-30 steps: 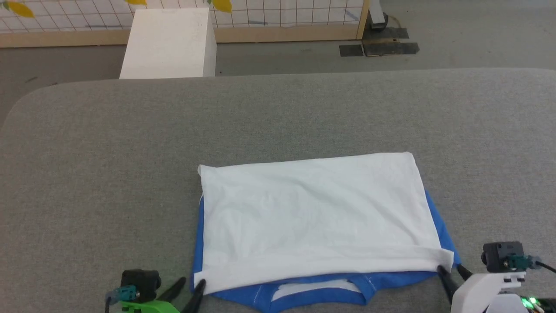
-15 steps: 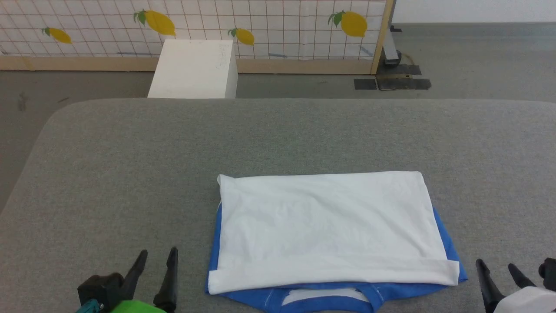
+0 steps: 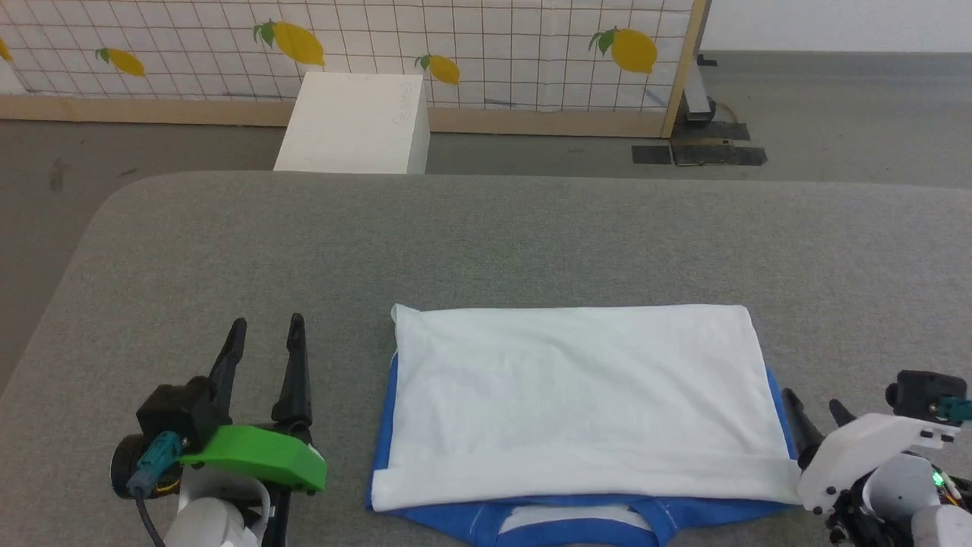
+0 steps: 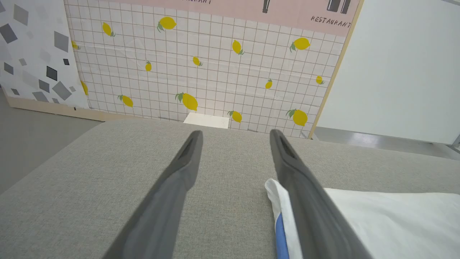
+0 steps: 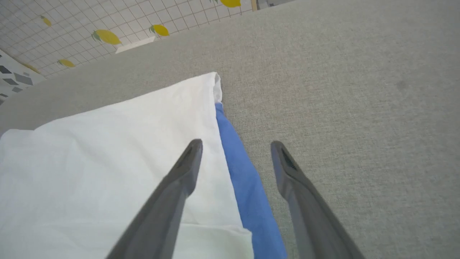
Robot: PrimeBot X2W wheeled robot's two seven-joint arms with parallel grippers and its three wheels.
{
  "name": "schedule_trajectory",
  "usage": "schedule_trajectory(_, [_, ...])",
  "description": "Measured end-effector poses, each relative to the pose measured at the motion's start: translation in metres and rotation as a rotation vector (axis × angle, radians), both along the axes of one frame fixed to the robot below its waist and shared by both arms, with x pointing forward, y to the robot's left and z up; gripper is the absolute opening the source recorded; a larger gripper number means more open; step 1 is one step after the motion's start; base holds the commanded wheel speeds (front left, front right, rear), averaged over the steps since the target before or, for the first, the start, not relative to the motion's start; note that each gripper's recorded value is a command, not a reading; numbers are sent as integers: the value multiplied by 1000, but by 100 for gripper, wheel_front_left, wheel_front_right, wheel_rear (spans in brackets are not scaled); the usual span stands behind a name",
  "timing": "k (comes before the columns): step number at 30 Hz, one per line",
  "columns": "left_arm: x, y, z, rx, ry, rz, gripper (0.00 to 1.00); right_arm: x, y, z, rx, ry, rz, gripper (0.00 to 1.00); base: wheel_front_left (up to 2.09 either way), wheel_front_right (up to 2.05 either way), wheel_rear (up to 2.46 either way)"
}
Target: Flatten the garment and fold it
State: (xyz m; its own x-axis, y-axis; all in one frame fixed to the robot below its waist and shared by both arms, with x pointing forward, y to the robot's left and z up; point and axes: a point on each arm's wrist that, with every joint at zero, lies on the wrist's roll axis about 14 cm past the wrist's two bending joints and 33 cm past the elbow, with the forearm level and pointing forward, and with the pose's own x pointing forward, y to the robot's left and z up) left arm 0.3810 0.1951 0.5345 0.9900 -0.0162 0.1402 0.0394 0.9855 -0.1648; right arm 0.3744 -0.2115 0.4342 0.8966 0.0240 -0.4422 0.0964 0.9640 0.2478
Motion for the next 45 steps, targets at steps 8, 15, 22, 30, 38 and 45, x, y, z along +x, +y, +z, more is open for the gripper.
schedule_trajectory(8, [8, 1, -8, 5, 16, 10, 100, 5, 14, -49, 63, 260, 32, 100, 0, 0, 0])
schedule_trajectory(15, [7, 2, -13, -12, 25, 16, 100, 3, 23, -63, 54, 395, 87, 77, 0, 0, 0])
schedule_trajectory(22, [7, 3, -11, -4, 17, 16, 100, 4, 39, -60, 118, 396, 122, 0, 0, 0, 0])
schedule_trajectory(30, [8, 2, -10, -15, 11, 15, 100, 5, 9, -47, 28, 282, 32, 0, 0, 0, 0])
schedule_trajectory(38, [10, 3, -14, -19, 21, 18, 100, -16, -72, -27, -167, 235, -163, 0, 0, 0, 0])
schedule_trajectory(45, [12, 2, -16, -21, 25, 16, 100, -18, -80, 3, -265, 164, -159, 0, 0, 0, 0])
